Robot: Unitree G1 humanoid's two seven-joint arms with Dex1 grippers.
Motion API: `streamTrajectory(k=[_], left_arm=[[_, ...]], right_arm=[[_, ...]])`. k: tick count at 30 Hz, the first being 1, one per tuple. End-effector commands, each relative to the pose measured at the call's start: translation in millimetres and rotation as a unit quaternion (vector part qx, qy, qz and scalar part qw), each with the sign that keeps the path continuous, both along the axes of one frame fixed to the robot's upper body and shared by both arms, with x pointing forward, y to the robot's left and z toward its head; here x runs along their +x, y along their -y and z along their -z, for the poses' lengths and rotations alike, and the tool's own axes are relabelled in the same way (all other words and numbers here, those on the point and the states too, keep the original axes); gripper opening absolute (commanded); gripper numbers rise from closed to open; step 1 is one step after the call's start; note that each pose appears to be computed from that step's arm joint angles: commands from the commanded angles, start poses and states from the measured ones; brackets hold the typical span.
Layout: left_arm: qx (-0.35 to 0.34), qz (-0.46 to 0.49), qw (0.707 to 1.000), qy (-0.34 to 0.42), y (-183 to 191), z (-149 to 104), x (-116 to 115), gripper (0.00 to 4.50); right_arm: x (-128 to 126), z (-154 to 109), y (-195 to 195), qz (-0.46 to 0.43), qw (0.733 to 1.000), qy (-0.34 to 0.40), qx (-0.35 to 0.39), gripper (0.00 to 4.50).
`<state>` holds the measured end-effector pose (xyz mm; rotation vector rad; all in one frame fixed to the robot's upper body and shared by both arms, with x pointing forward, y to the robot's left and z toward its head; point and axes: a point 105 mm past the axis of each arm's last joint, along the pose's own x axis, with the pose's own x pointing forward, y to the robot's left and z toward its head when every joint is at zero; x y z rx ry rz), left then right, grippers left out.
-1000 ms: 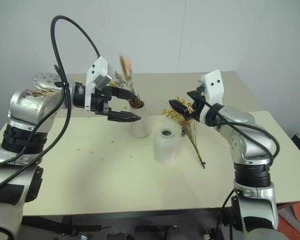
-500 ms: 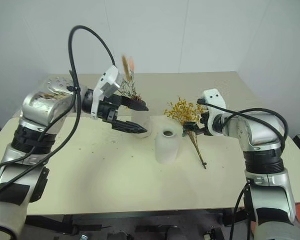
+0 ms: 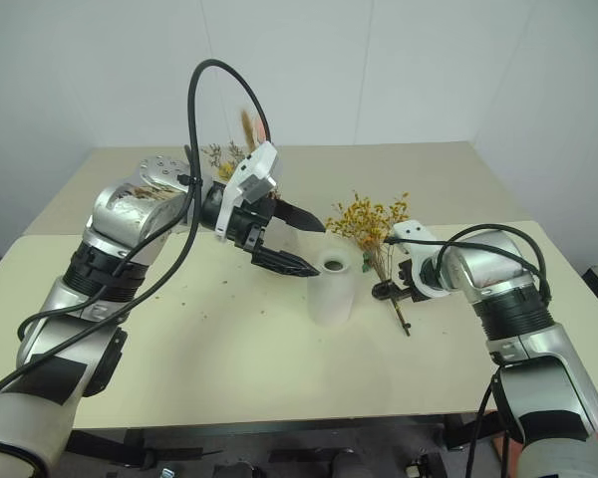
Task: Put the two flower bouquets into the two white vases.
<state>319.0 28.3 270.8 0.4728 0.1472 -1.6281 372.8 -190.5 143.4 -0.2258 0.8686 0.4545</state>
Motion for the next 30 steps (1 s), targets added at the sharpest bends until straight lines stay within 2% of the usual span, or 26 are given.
streamTrajectory(k=[1, 13, 17, 23, 27, 30], left_arm=[[-0.004, 0.010, 1.000, 0.023, 3, -11, -4, 4.50], [-0.012, 0.003, 1.000, 0.016, 5, -6, -6, 4.50], [-0.013, -0.001, 1.000, 0.015, 4, -5, -6, 4.50], [-0.015, -0.006, 1.000, 0.017, 5, -5, -6, 4.50], [-0.014, -0.007, 1.000, 0.019, 4, -5, -5, 4.50], [-0.014, -0.007, 1.000, 0.020, 4, -6, -5, 4.50]], right_arm=[[8, -17, -1, -0.020, 1.000, 0.010, -0.011, 4.44], [28, -13, -2, -0.038, 0.997, -0.058, -0.046, 4.44], [30, -10, -3, -0.051, 0.995, -0.071, -0.053, 3.53], [30, -6, -5, -0.065, 0.992, -0.084, -0.063, 1.37], [32, -8, 1, -0.039, 0.995, -0.075, -0.053, 0.03], [36, -14, 13, 0.013, 0.998, -0.055, -0.033, 0.03]])
